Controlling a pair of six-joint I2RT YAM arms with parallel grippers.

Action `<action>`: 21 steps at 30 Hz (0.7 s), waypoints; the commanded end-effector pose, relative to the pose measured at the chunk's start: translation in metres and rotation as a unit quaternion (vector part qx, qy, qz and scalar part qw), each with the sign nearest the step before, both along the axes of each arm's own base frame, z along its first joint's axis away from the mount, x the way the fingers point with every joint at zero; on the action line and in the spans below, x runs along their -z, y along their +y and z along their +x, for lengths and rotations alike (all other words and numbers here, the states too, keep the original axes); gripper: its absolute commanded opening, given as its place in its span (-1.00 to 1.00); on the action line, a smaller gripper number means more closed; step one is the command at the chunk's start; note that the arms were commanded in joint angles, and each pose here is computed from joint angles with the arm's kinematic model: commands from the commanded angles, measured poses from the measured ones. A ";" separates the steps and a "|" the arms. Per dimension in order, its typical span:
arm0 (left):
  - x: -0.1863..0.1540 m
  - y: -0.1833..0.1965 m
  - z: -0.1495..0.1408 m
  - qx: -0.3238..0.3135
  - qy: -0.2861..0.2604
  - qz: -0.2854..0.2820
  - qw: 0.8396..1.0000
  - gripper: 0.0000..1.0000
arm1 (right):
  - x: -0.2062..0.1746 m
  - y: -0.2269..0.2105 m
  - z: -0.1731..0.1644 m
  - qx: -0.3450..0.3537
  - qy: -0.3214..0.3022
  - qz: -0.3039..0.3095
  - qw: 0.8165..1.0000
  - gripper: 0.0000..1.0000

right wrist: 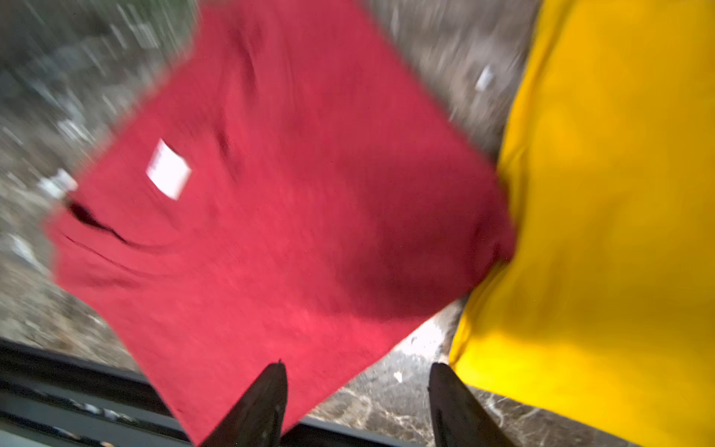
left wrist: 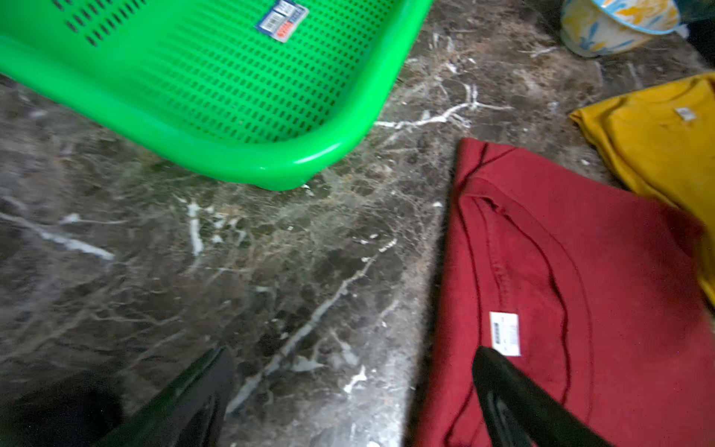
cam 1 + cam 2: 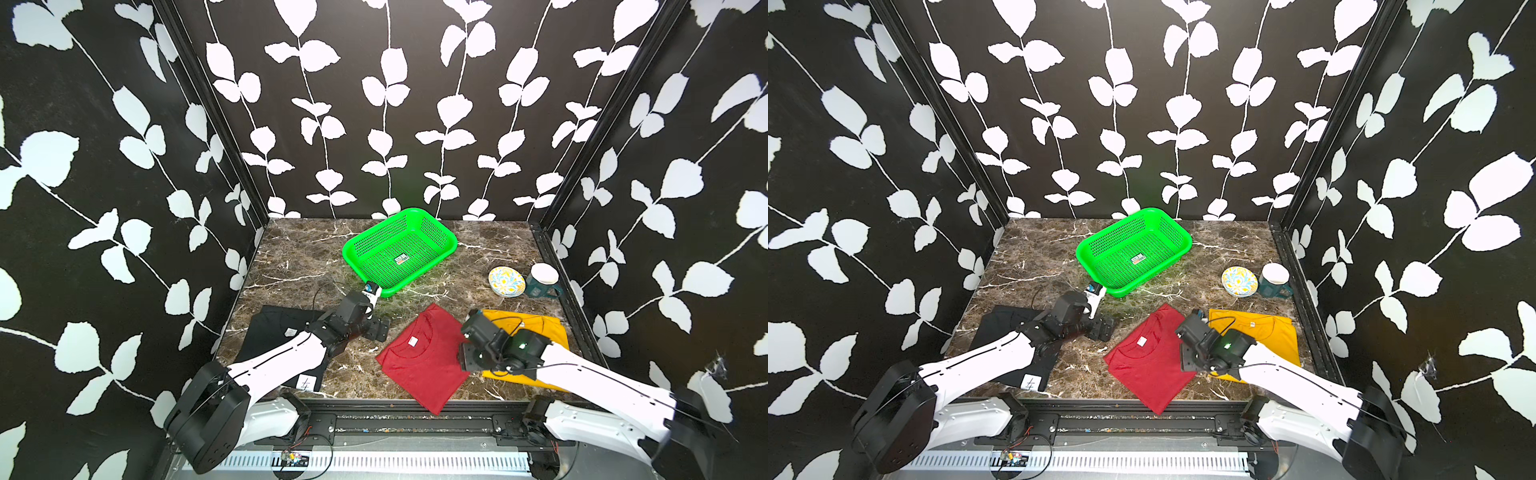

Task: Put the folded t-shirts into the basket
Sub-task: Pick up the T-shirt from the center of the board.

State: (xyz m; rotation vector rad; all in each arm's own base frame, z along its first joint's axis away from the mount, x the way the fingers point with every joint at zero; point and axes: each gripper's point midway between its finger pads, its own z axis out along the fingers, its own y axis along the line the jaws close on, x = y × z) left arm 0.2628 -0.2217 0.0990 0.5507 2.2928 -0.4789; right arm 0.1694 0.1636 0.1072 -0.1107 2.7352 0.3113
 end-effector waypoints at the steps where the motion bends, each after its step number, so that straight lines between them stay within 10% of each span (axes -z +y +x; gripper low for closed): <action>1: 0.016 -0.020 -0.032 0.047 0.077 -0.023 0.996 0.95 | -0.025 -0.012 0.020 0.029 -0.043 -0.017 0.998 0.28; 21: 0.069 -0.016 -0.087 0.064 0.168 0.123 0.976 0.91 | -0.051 0.005 0.049 0.002 -0.032 -0.005 0.999 0.32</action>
